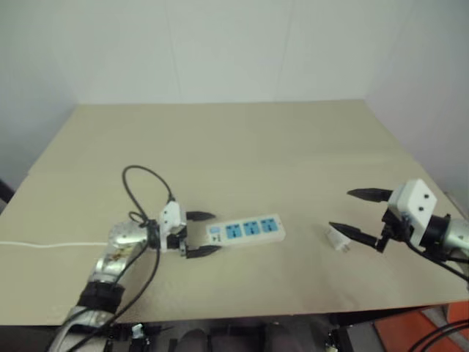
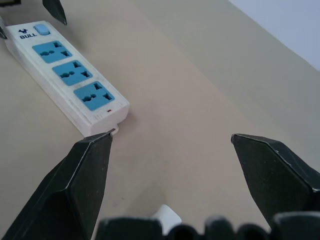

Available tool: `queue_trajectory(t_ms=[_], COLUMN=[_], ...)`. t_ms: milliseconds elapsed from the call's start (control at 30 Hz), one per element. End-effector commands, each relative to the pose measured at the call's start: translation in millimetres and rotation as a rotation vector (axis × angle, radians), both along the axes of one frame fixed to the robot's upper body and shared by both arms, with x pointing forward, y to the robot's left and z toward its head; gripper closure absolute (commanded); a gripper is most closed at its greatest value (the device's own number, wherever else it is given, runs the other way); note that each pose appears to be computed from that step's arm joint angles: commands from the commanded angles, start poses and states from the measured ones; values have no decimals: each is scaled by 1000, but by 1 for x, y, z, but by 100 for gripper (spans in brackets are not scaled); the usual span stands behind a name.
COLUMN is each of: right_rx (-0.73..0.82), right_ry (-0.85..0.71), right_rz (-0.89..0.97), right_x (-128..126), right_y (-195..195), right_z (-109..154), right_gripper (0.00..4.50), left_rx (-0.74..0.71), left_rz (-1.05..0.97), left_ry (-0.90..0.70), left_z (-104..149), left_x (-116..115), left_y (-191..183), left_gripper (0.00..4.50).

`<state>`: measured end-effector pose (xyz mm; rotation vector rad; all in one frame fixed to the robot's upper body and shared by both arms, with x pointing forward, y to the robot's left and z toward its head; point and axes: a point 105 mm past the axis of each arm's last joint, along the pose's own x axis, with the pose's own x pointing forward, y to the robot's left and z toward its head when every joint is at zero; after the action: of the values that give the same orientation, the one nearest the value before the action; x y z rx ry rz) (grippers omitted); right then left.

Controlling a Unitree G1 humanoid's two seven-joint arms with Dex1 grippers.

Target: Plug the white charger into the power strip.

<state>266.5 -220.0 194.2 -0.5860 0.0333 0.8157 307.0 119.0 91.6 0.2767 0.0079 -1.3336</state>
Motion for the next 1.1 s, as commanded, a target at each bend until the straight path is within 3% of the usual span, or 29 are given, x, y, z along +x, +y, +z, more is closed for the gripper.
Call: queue_trajectory(t_ms=[33, 433, 600, 867, 1000, 1100], right_rx=[18, 26, 33, 187, 237, 232], right_ry=[-48, -45, -36, -35, 126, 345], right_rz=[26, 42, 62, 25, -224, -355], right_x=[-3, -2, -2, 17, 51, 62], right_y=[8, 12, 15, 14, 12, 13], right_z=[13, 15, 14, 36, 33, 29], right_gripper=[0, 0, 0, 0, 0, 0], left_rx=[24, 27, 20, 67, 85, 80], left_rz=[-49, -57, -113, -200, -214, -220], left_ry=[-26, 51, 79, 43, 13, 13], left_z=[-1, -27, -34, -22, -18, -19], left_x=[0, -5, -14, -27, -26, -27], left_y=[-6, -20, -27, -18, -16, -19], left_gripper=[2, 2, 118, 122, 122, 122])
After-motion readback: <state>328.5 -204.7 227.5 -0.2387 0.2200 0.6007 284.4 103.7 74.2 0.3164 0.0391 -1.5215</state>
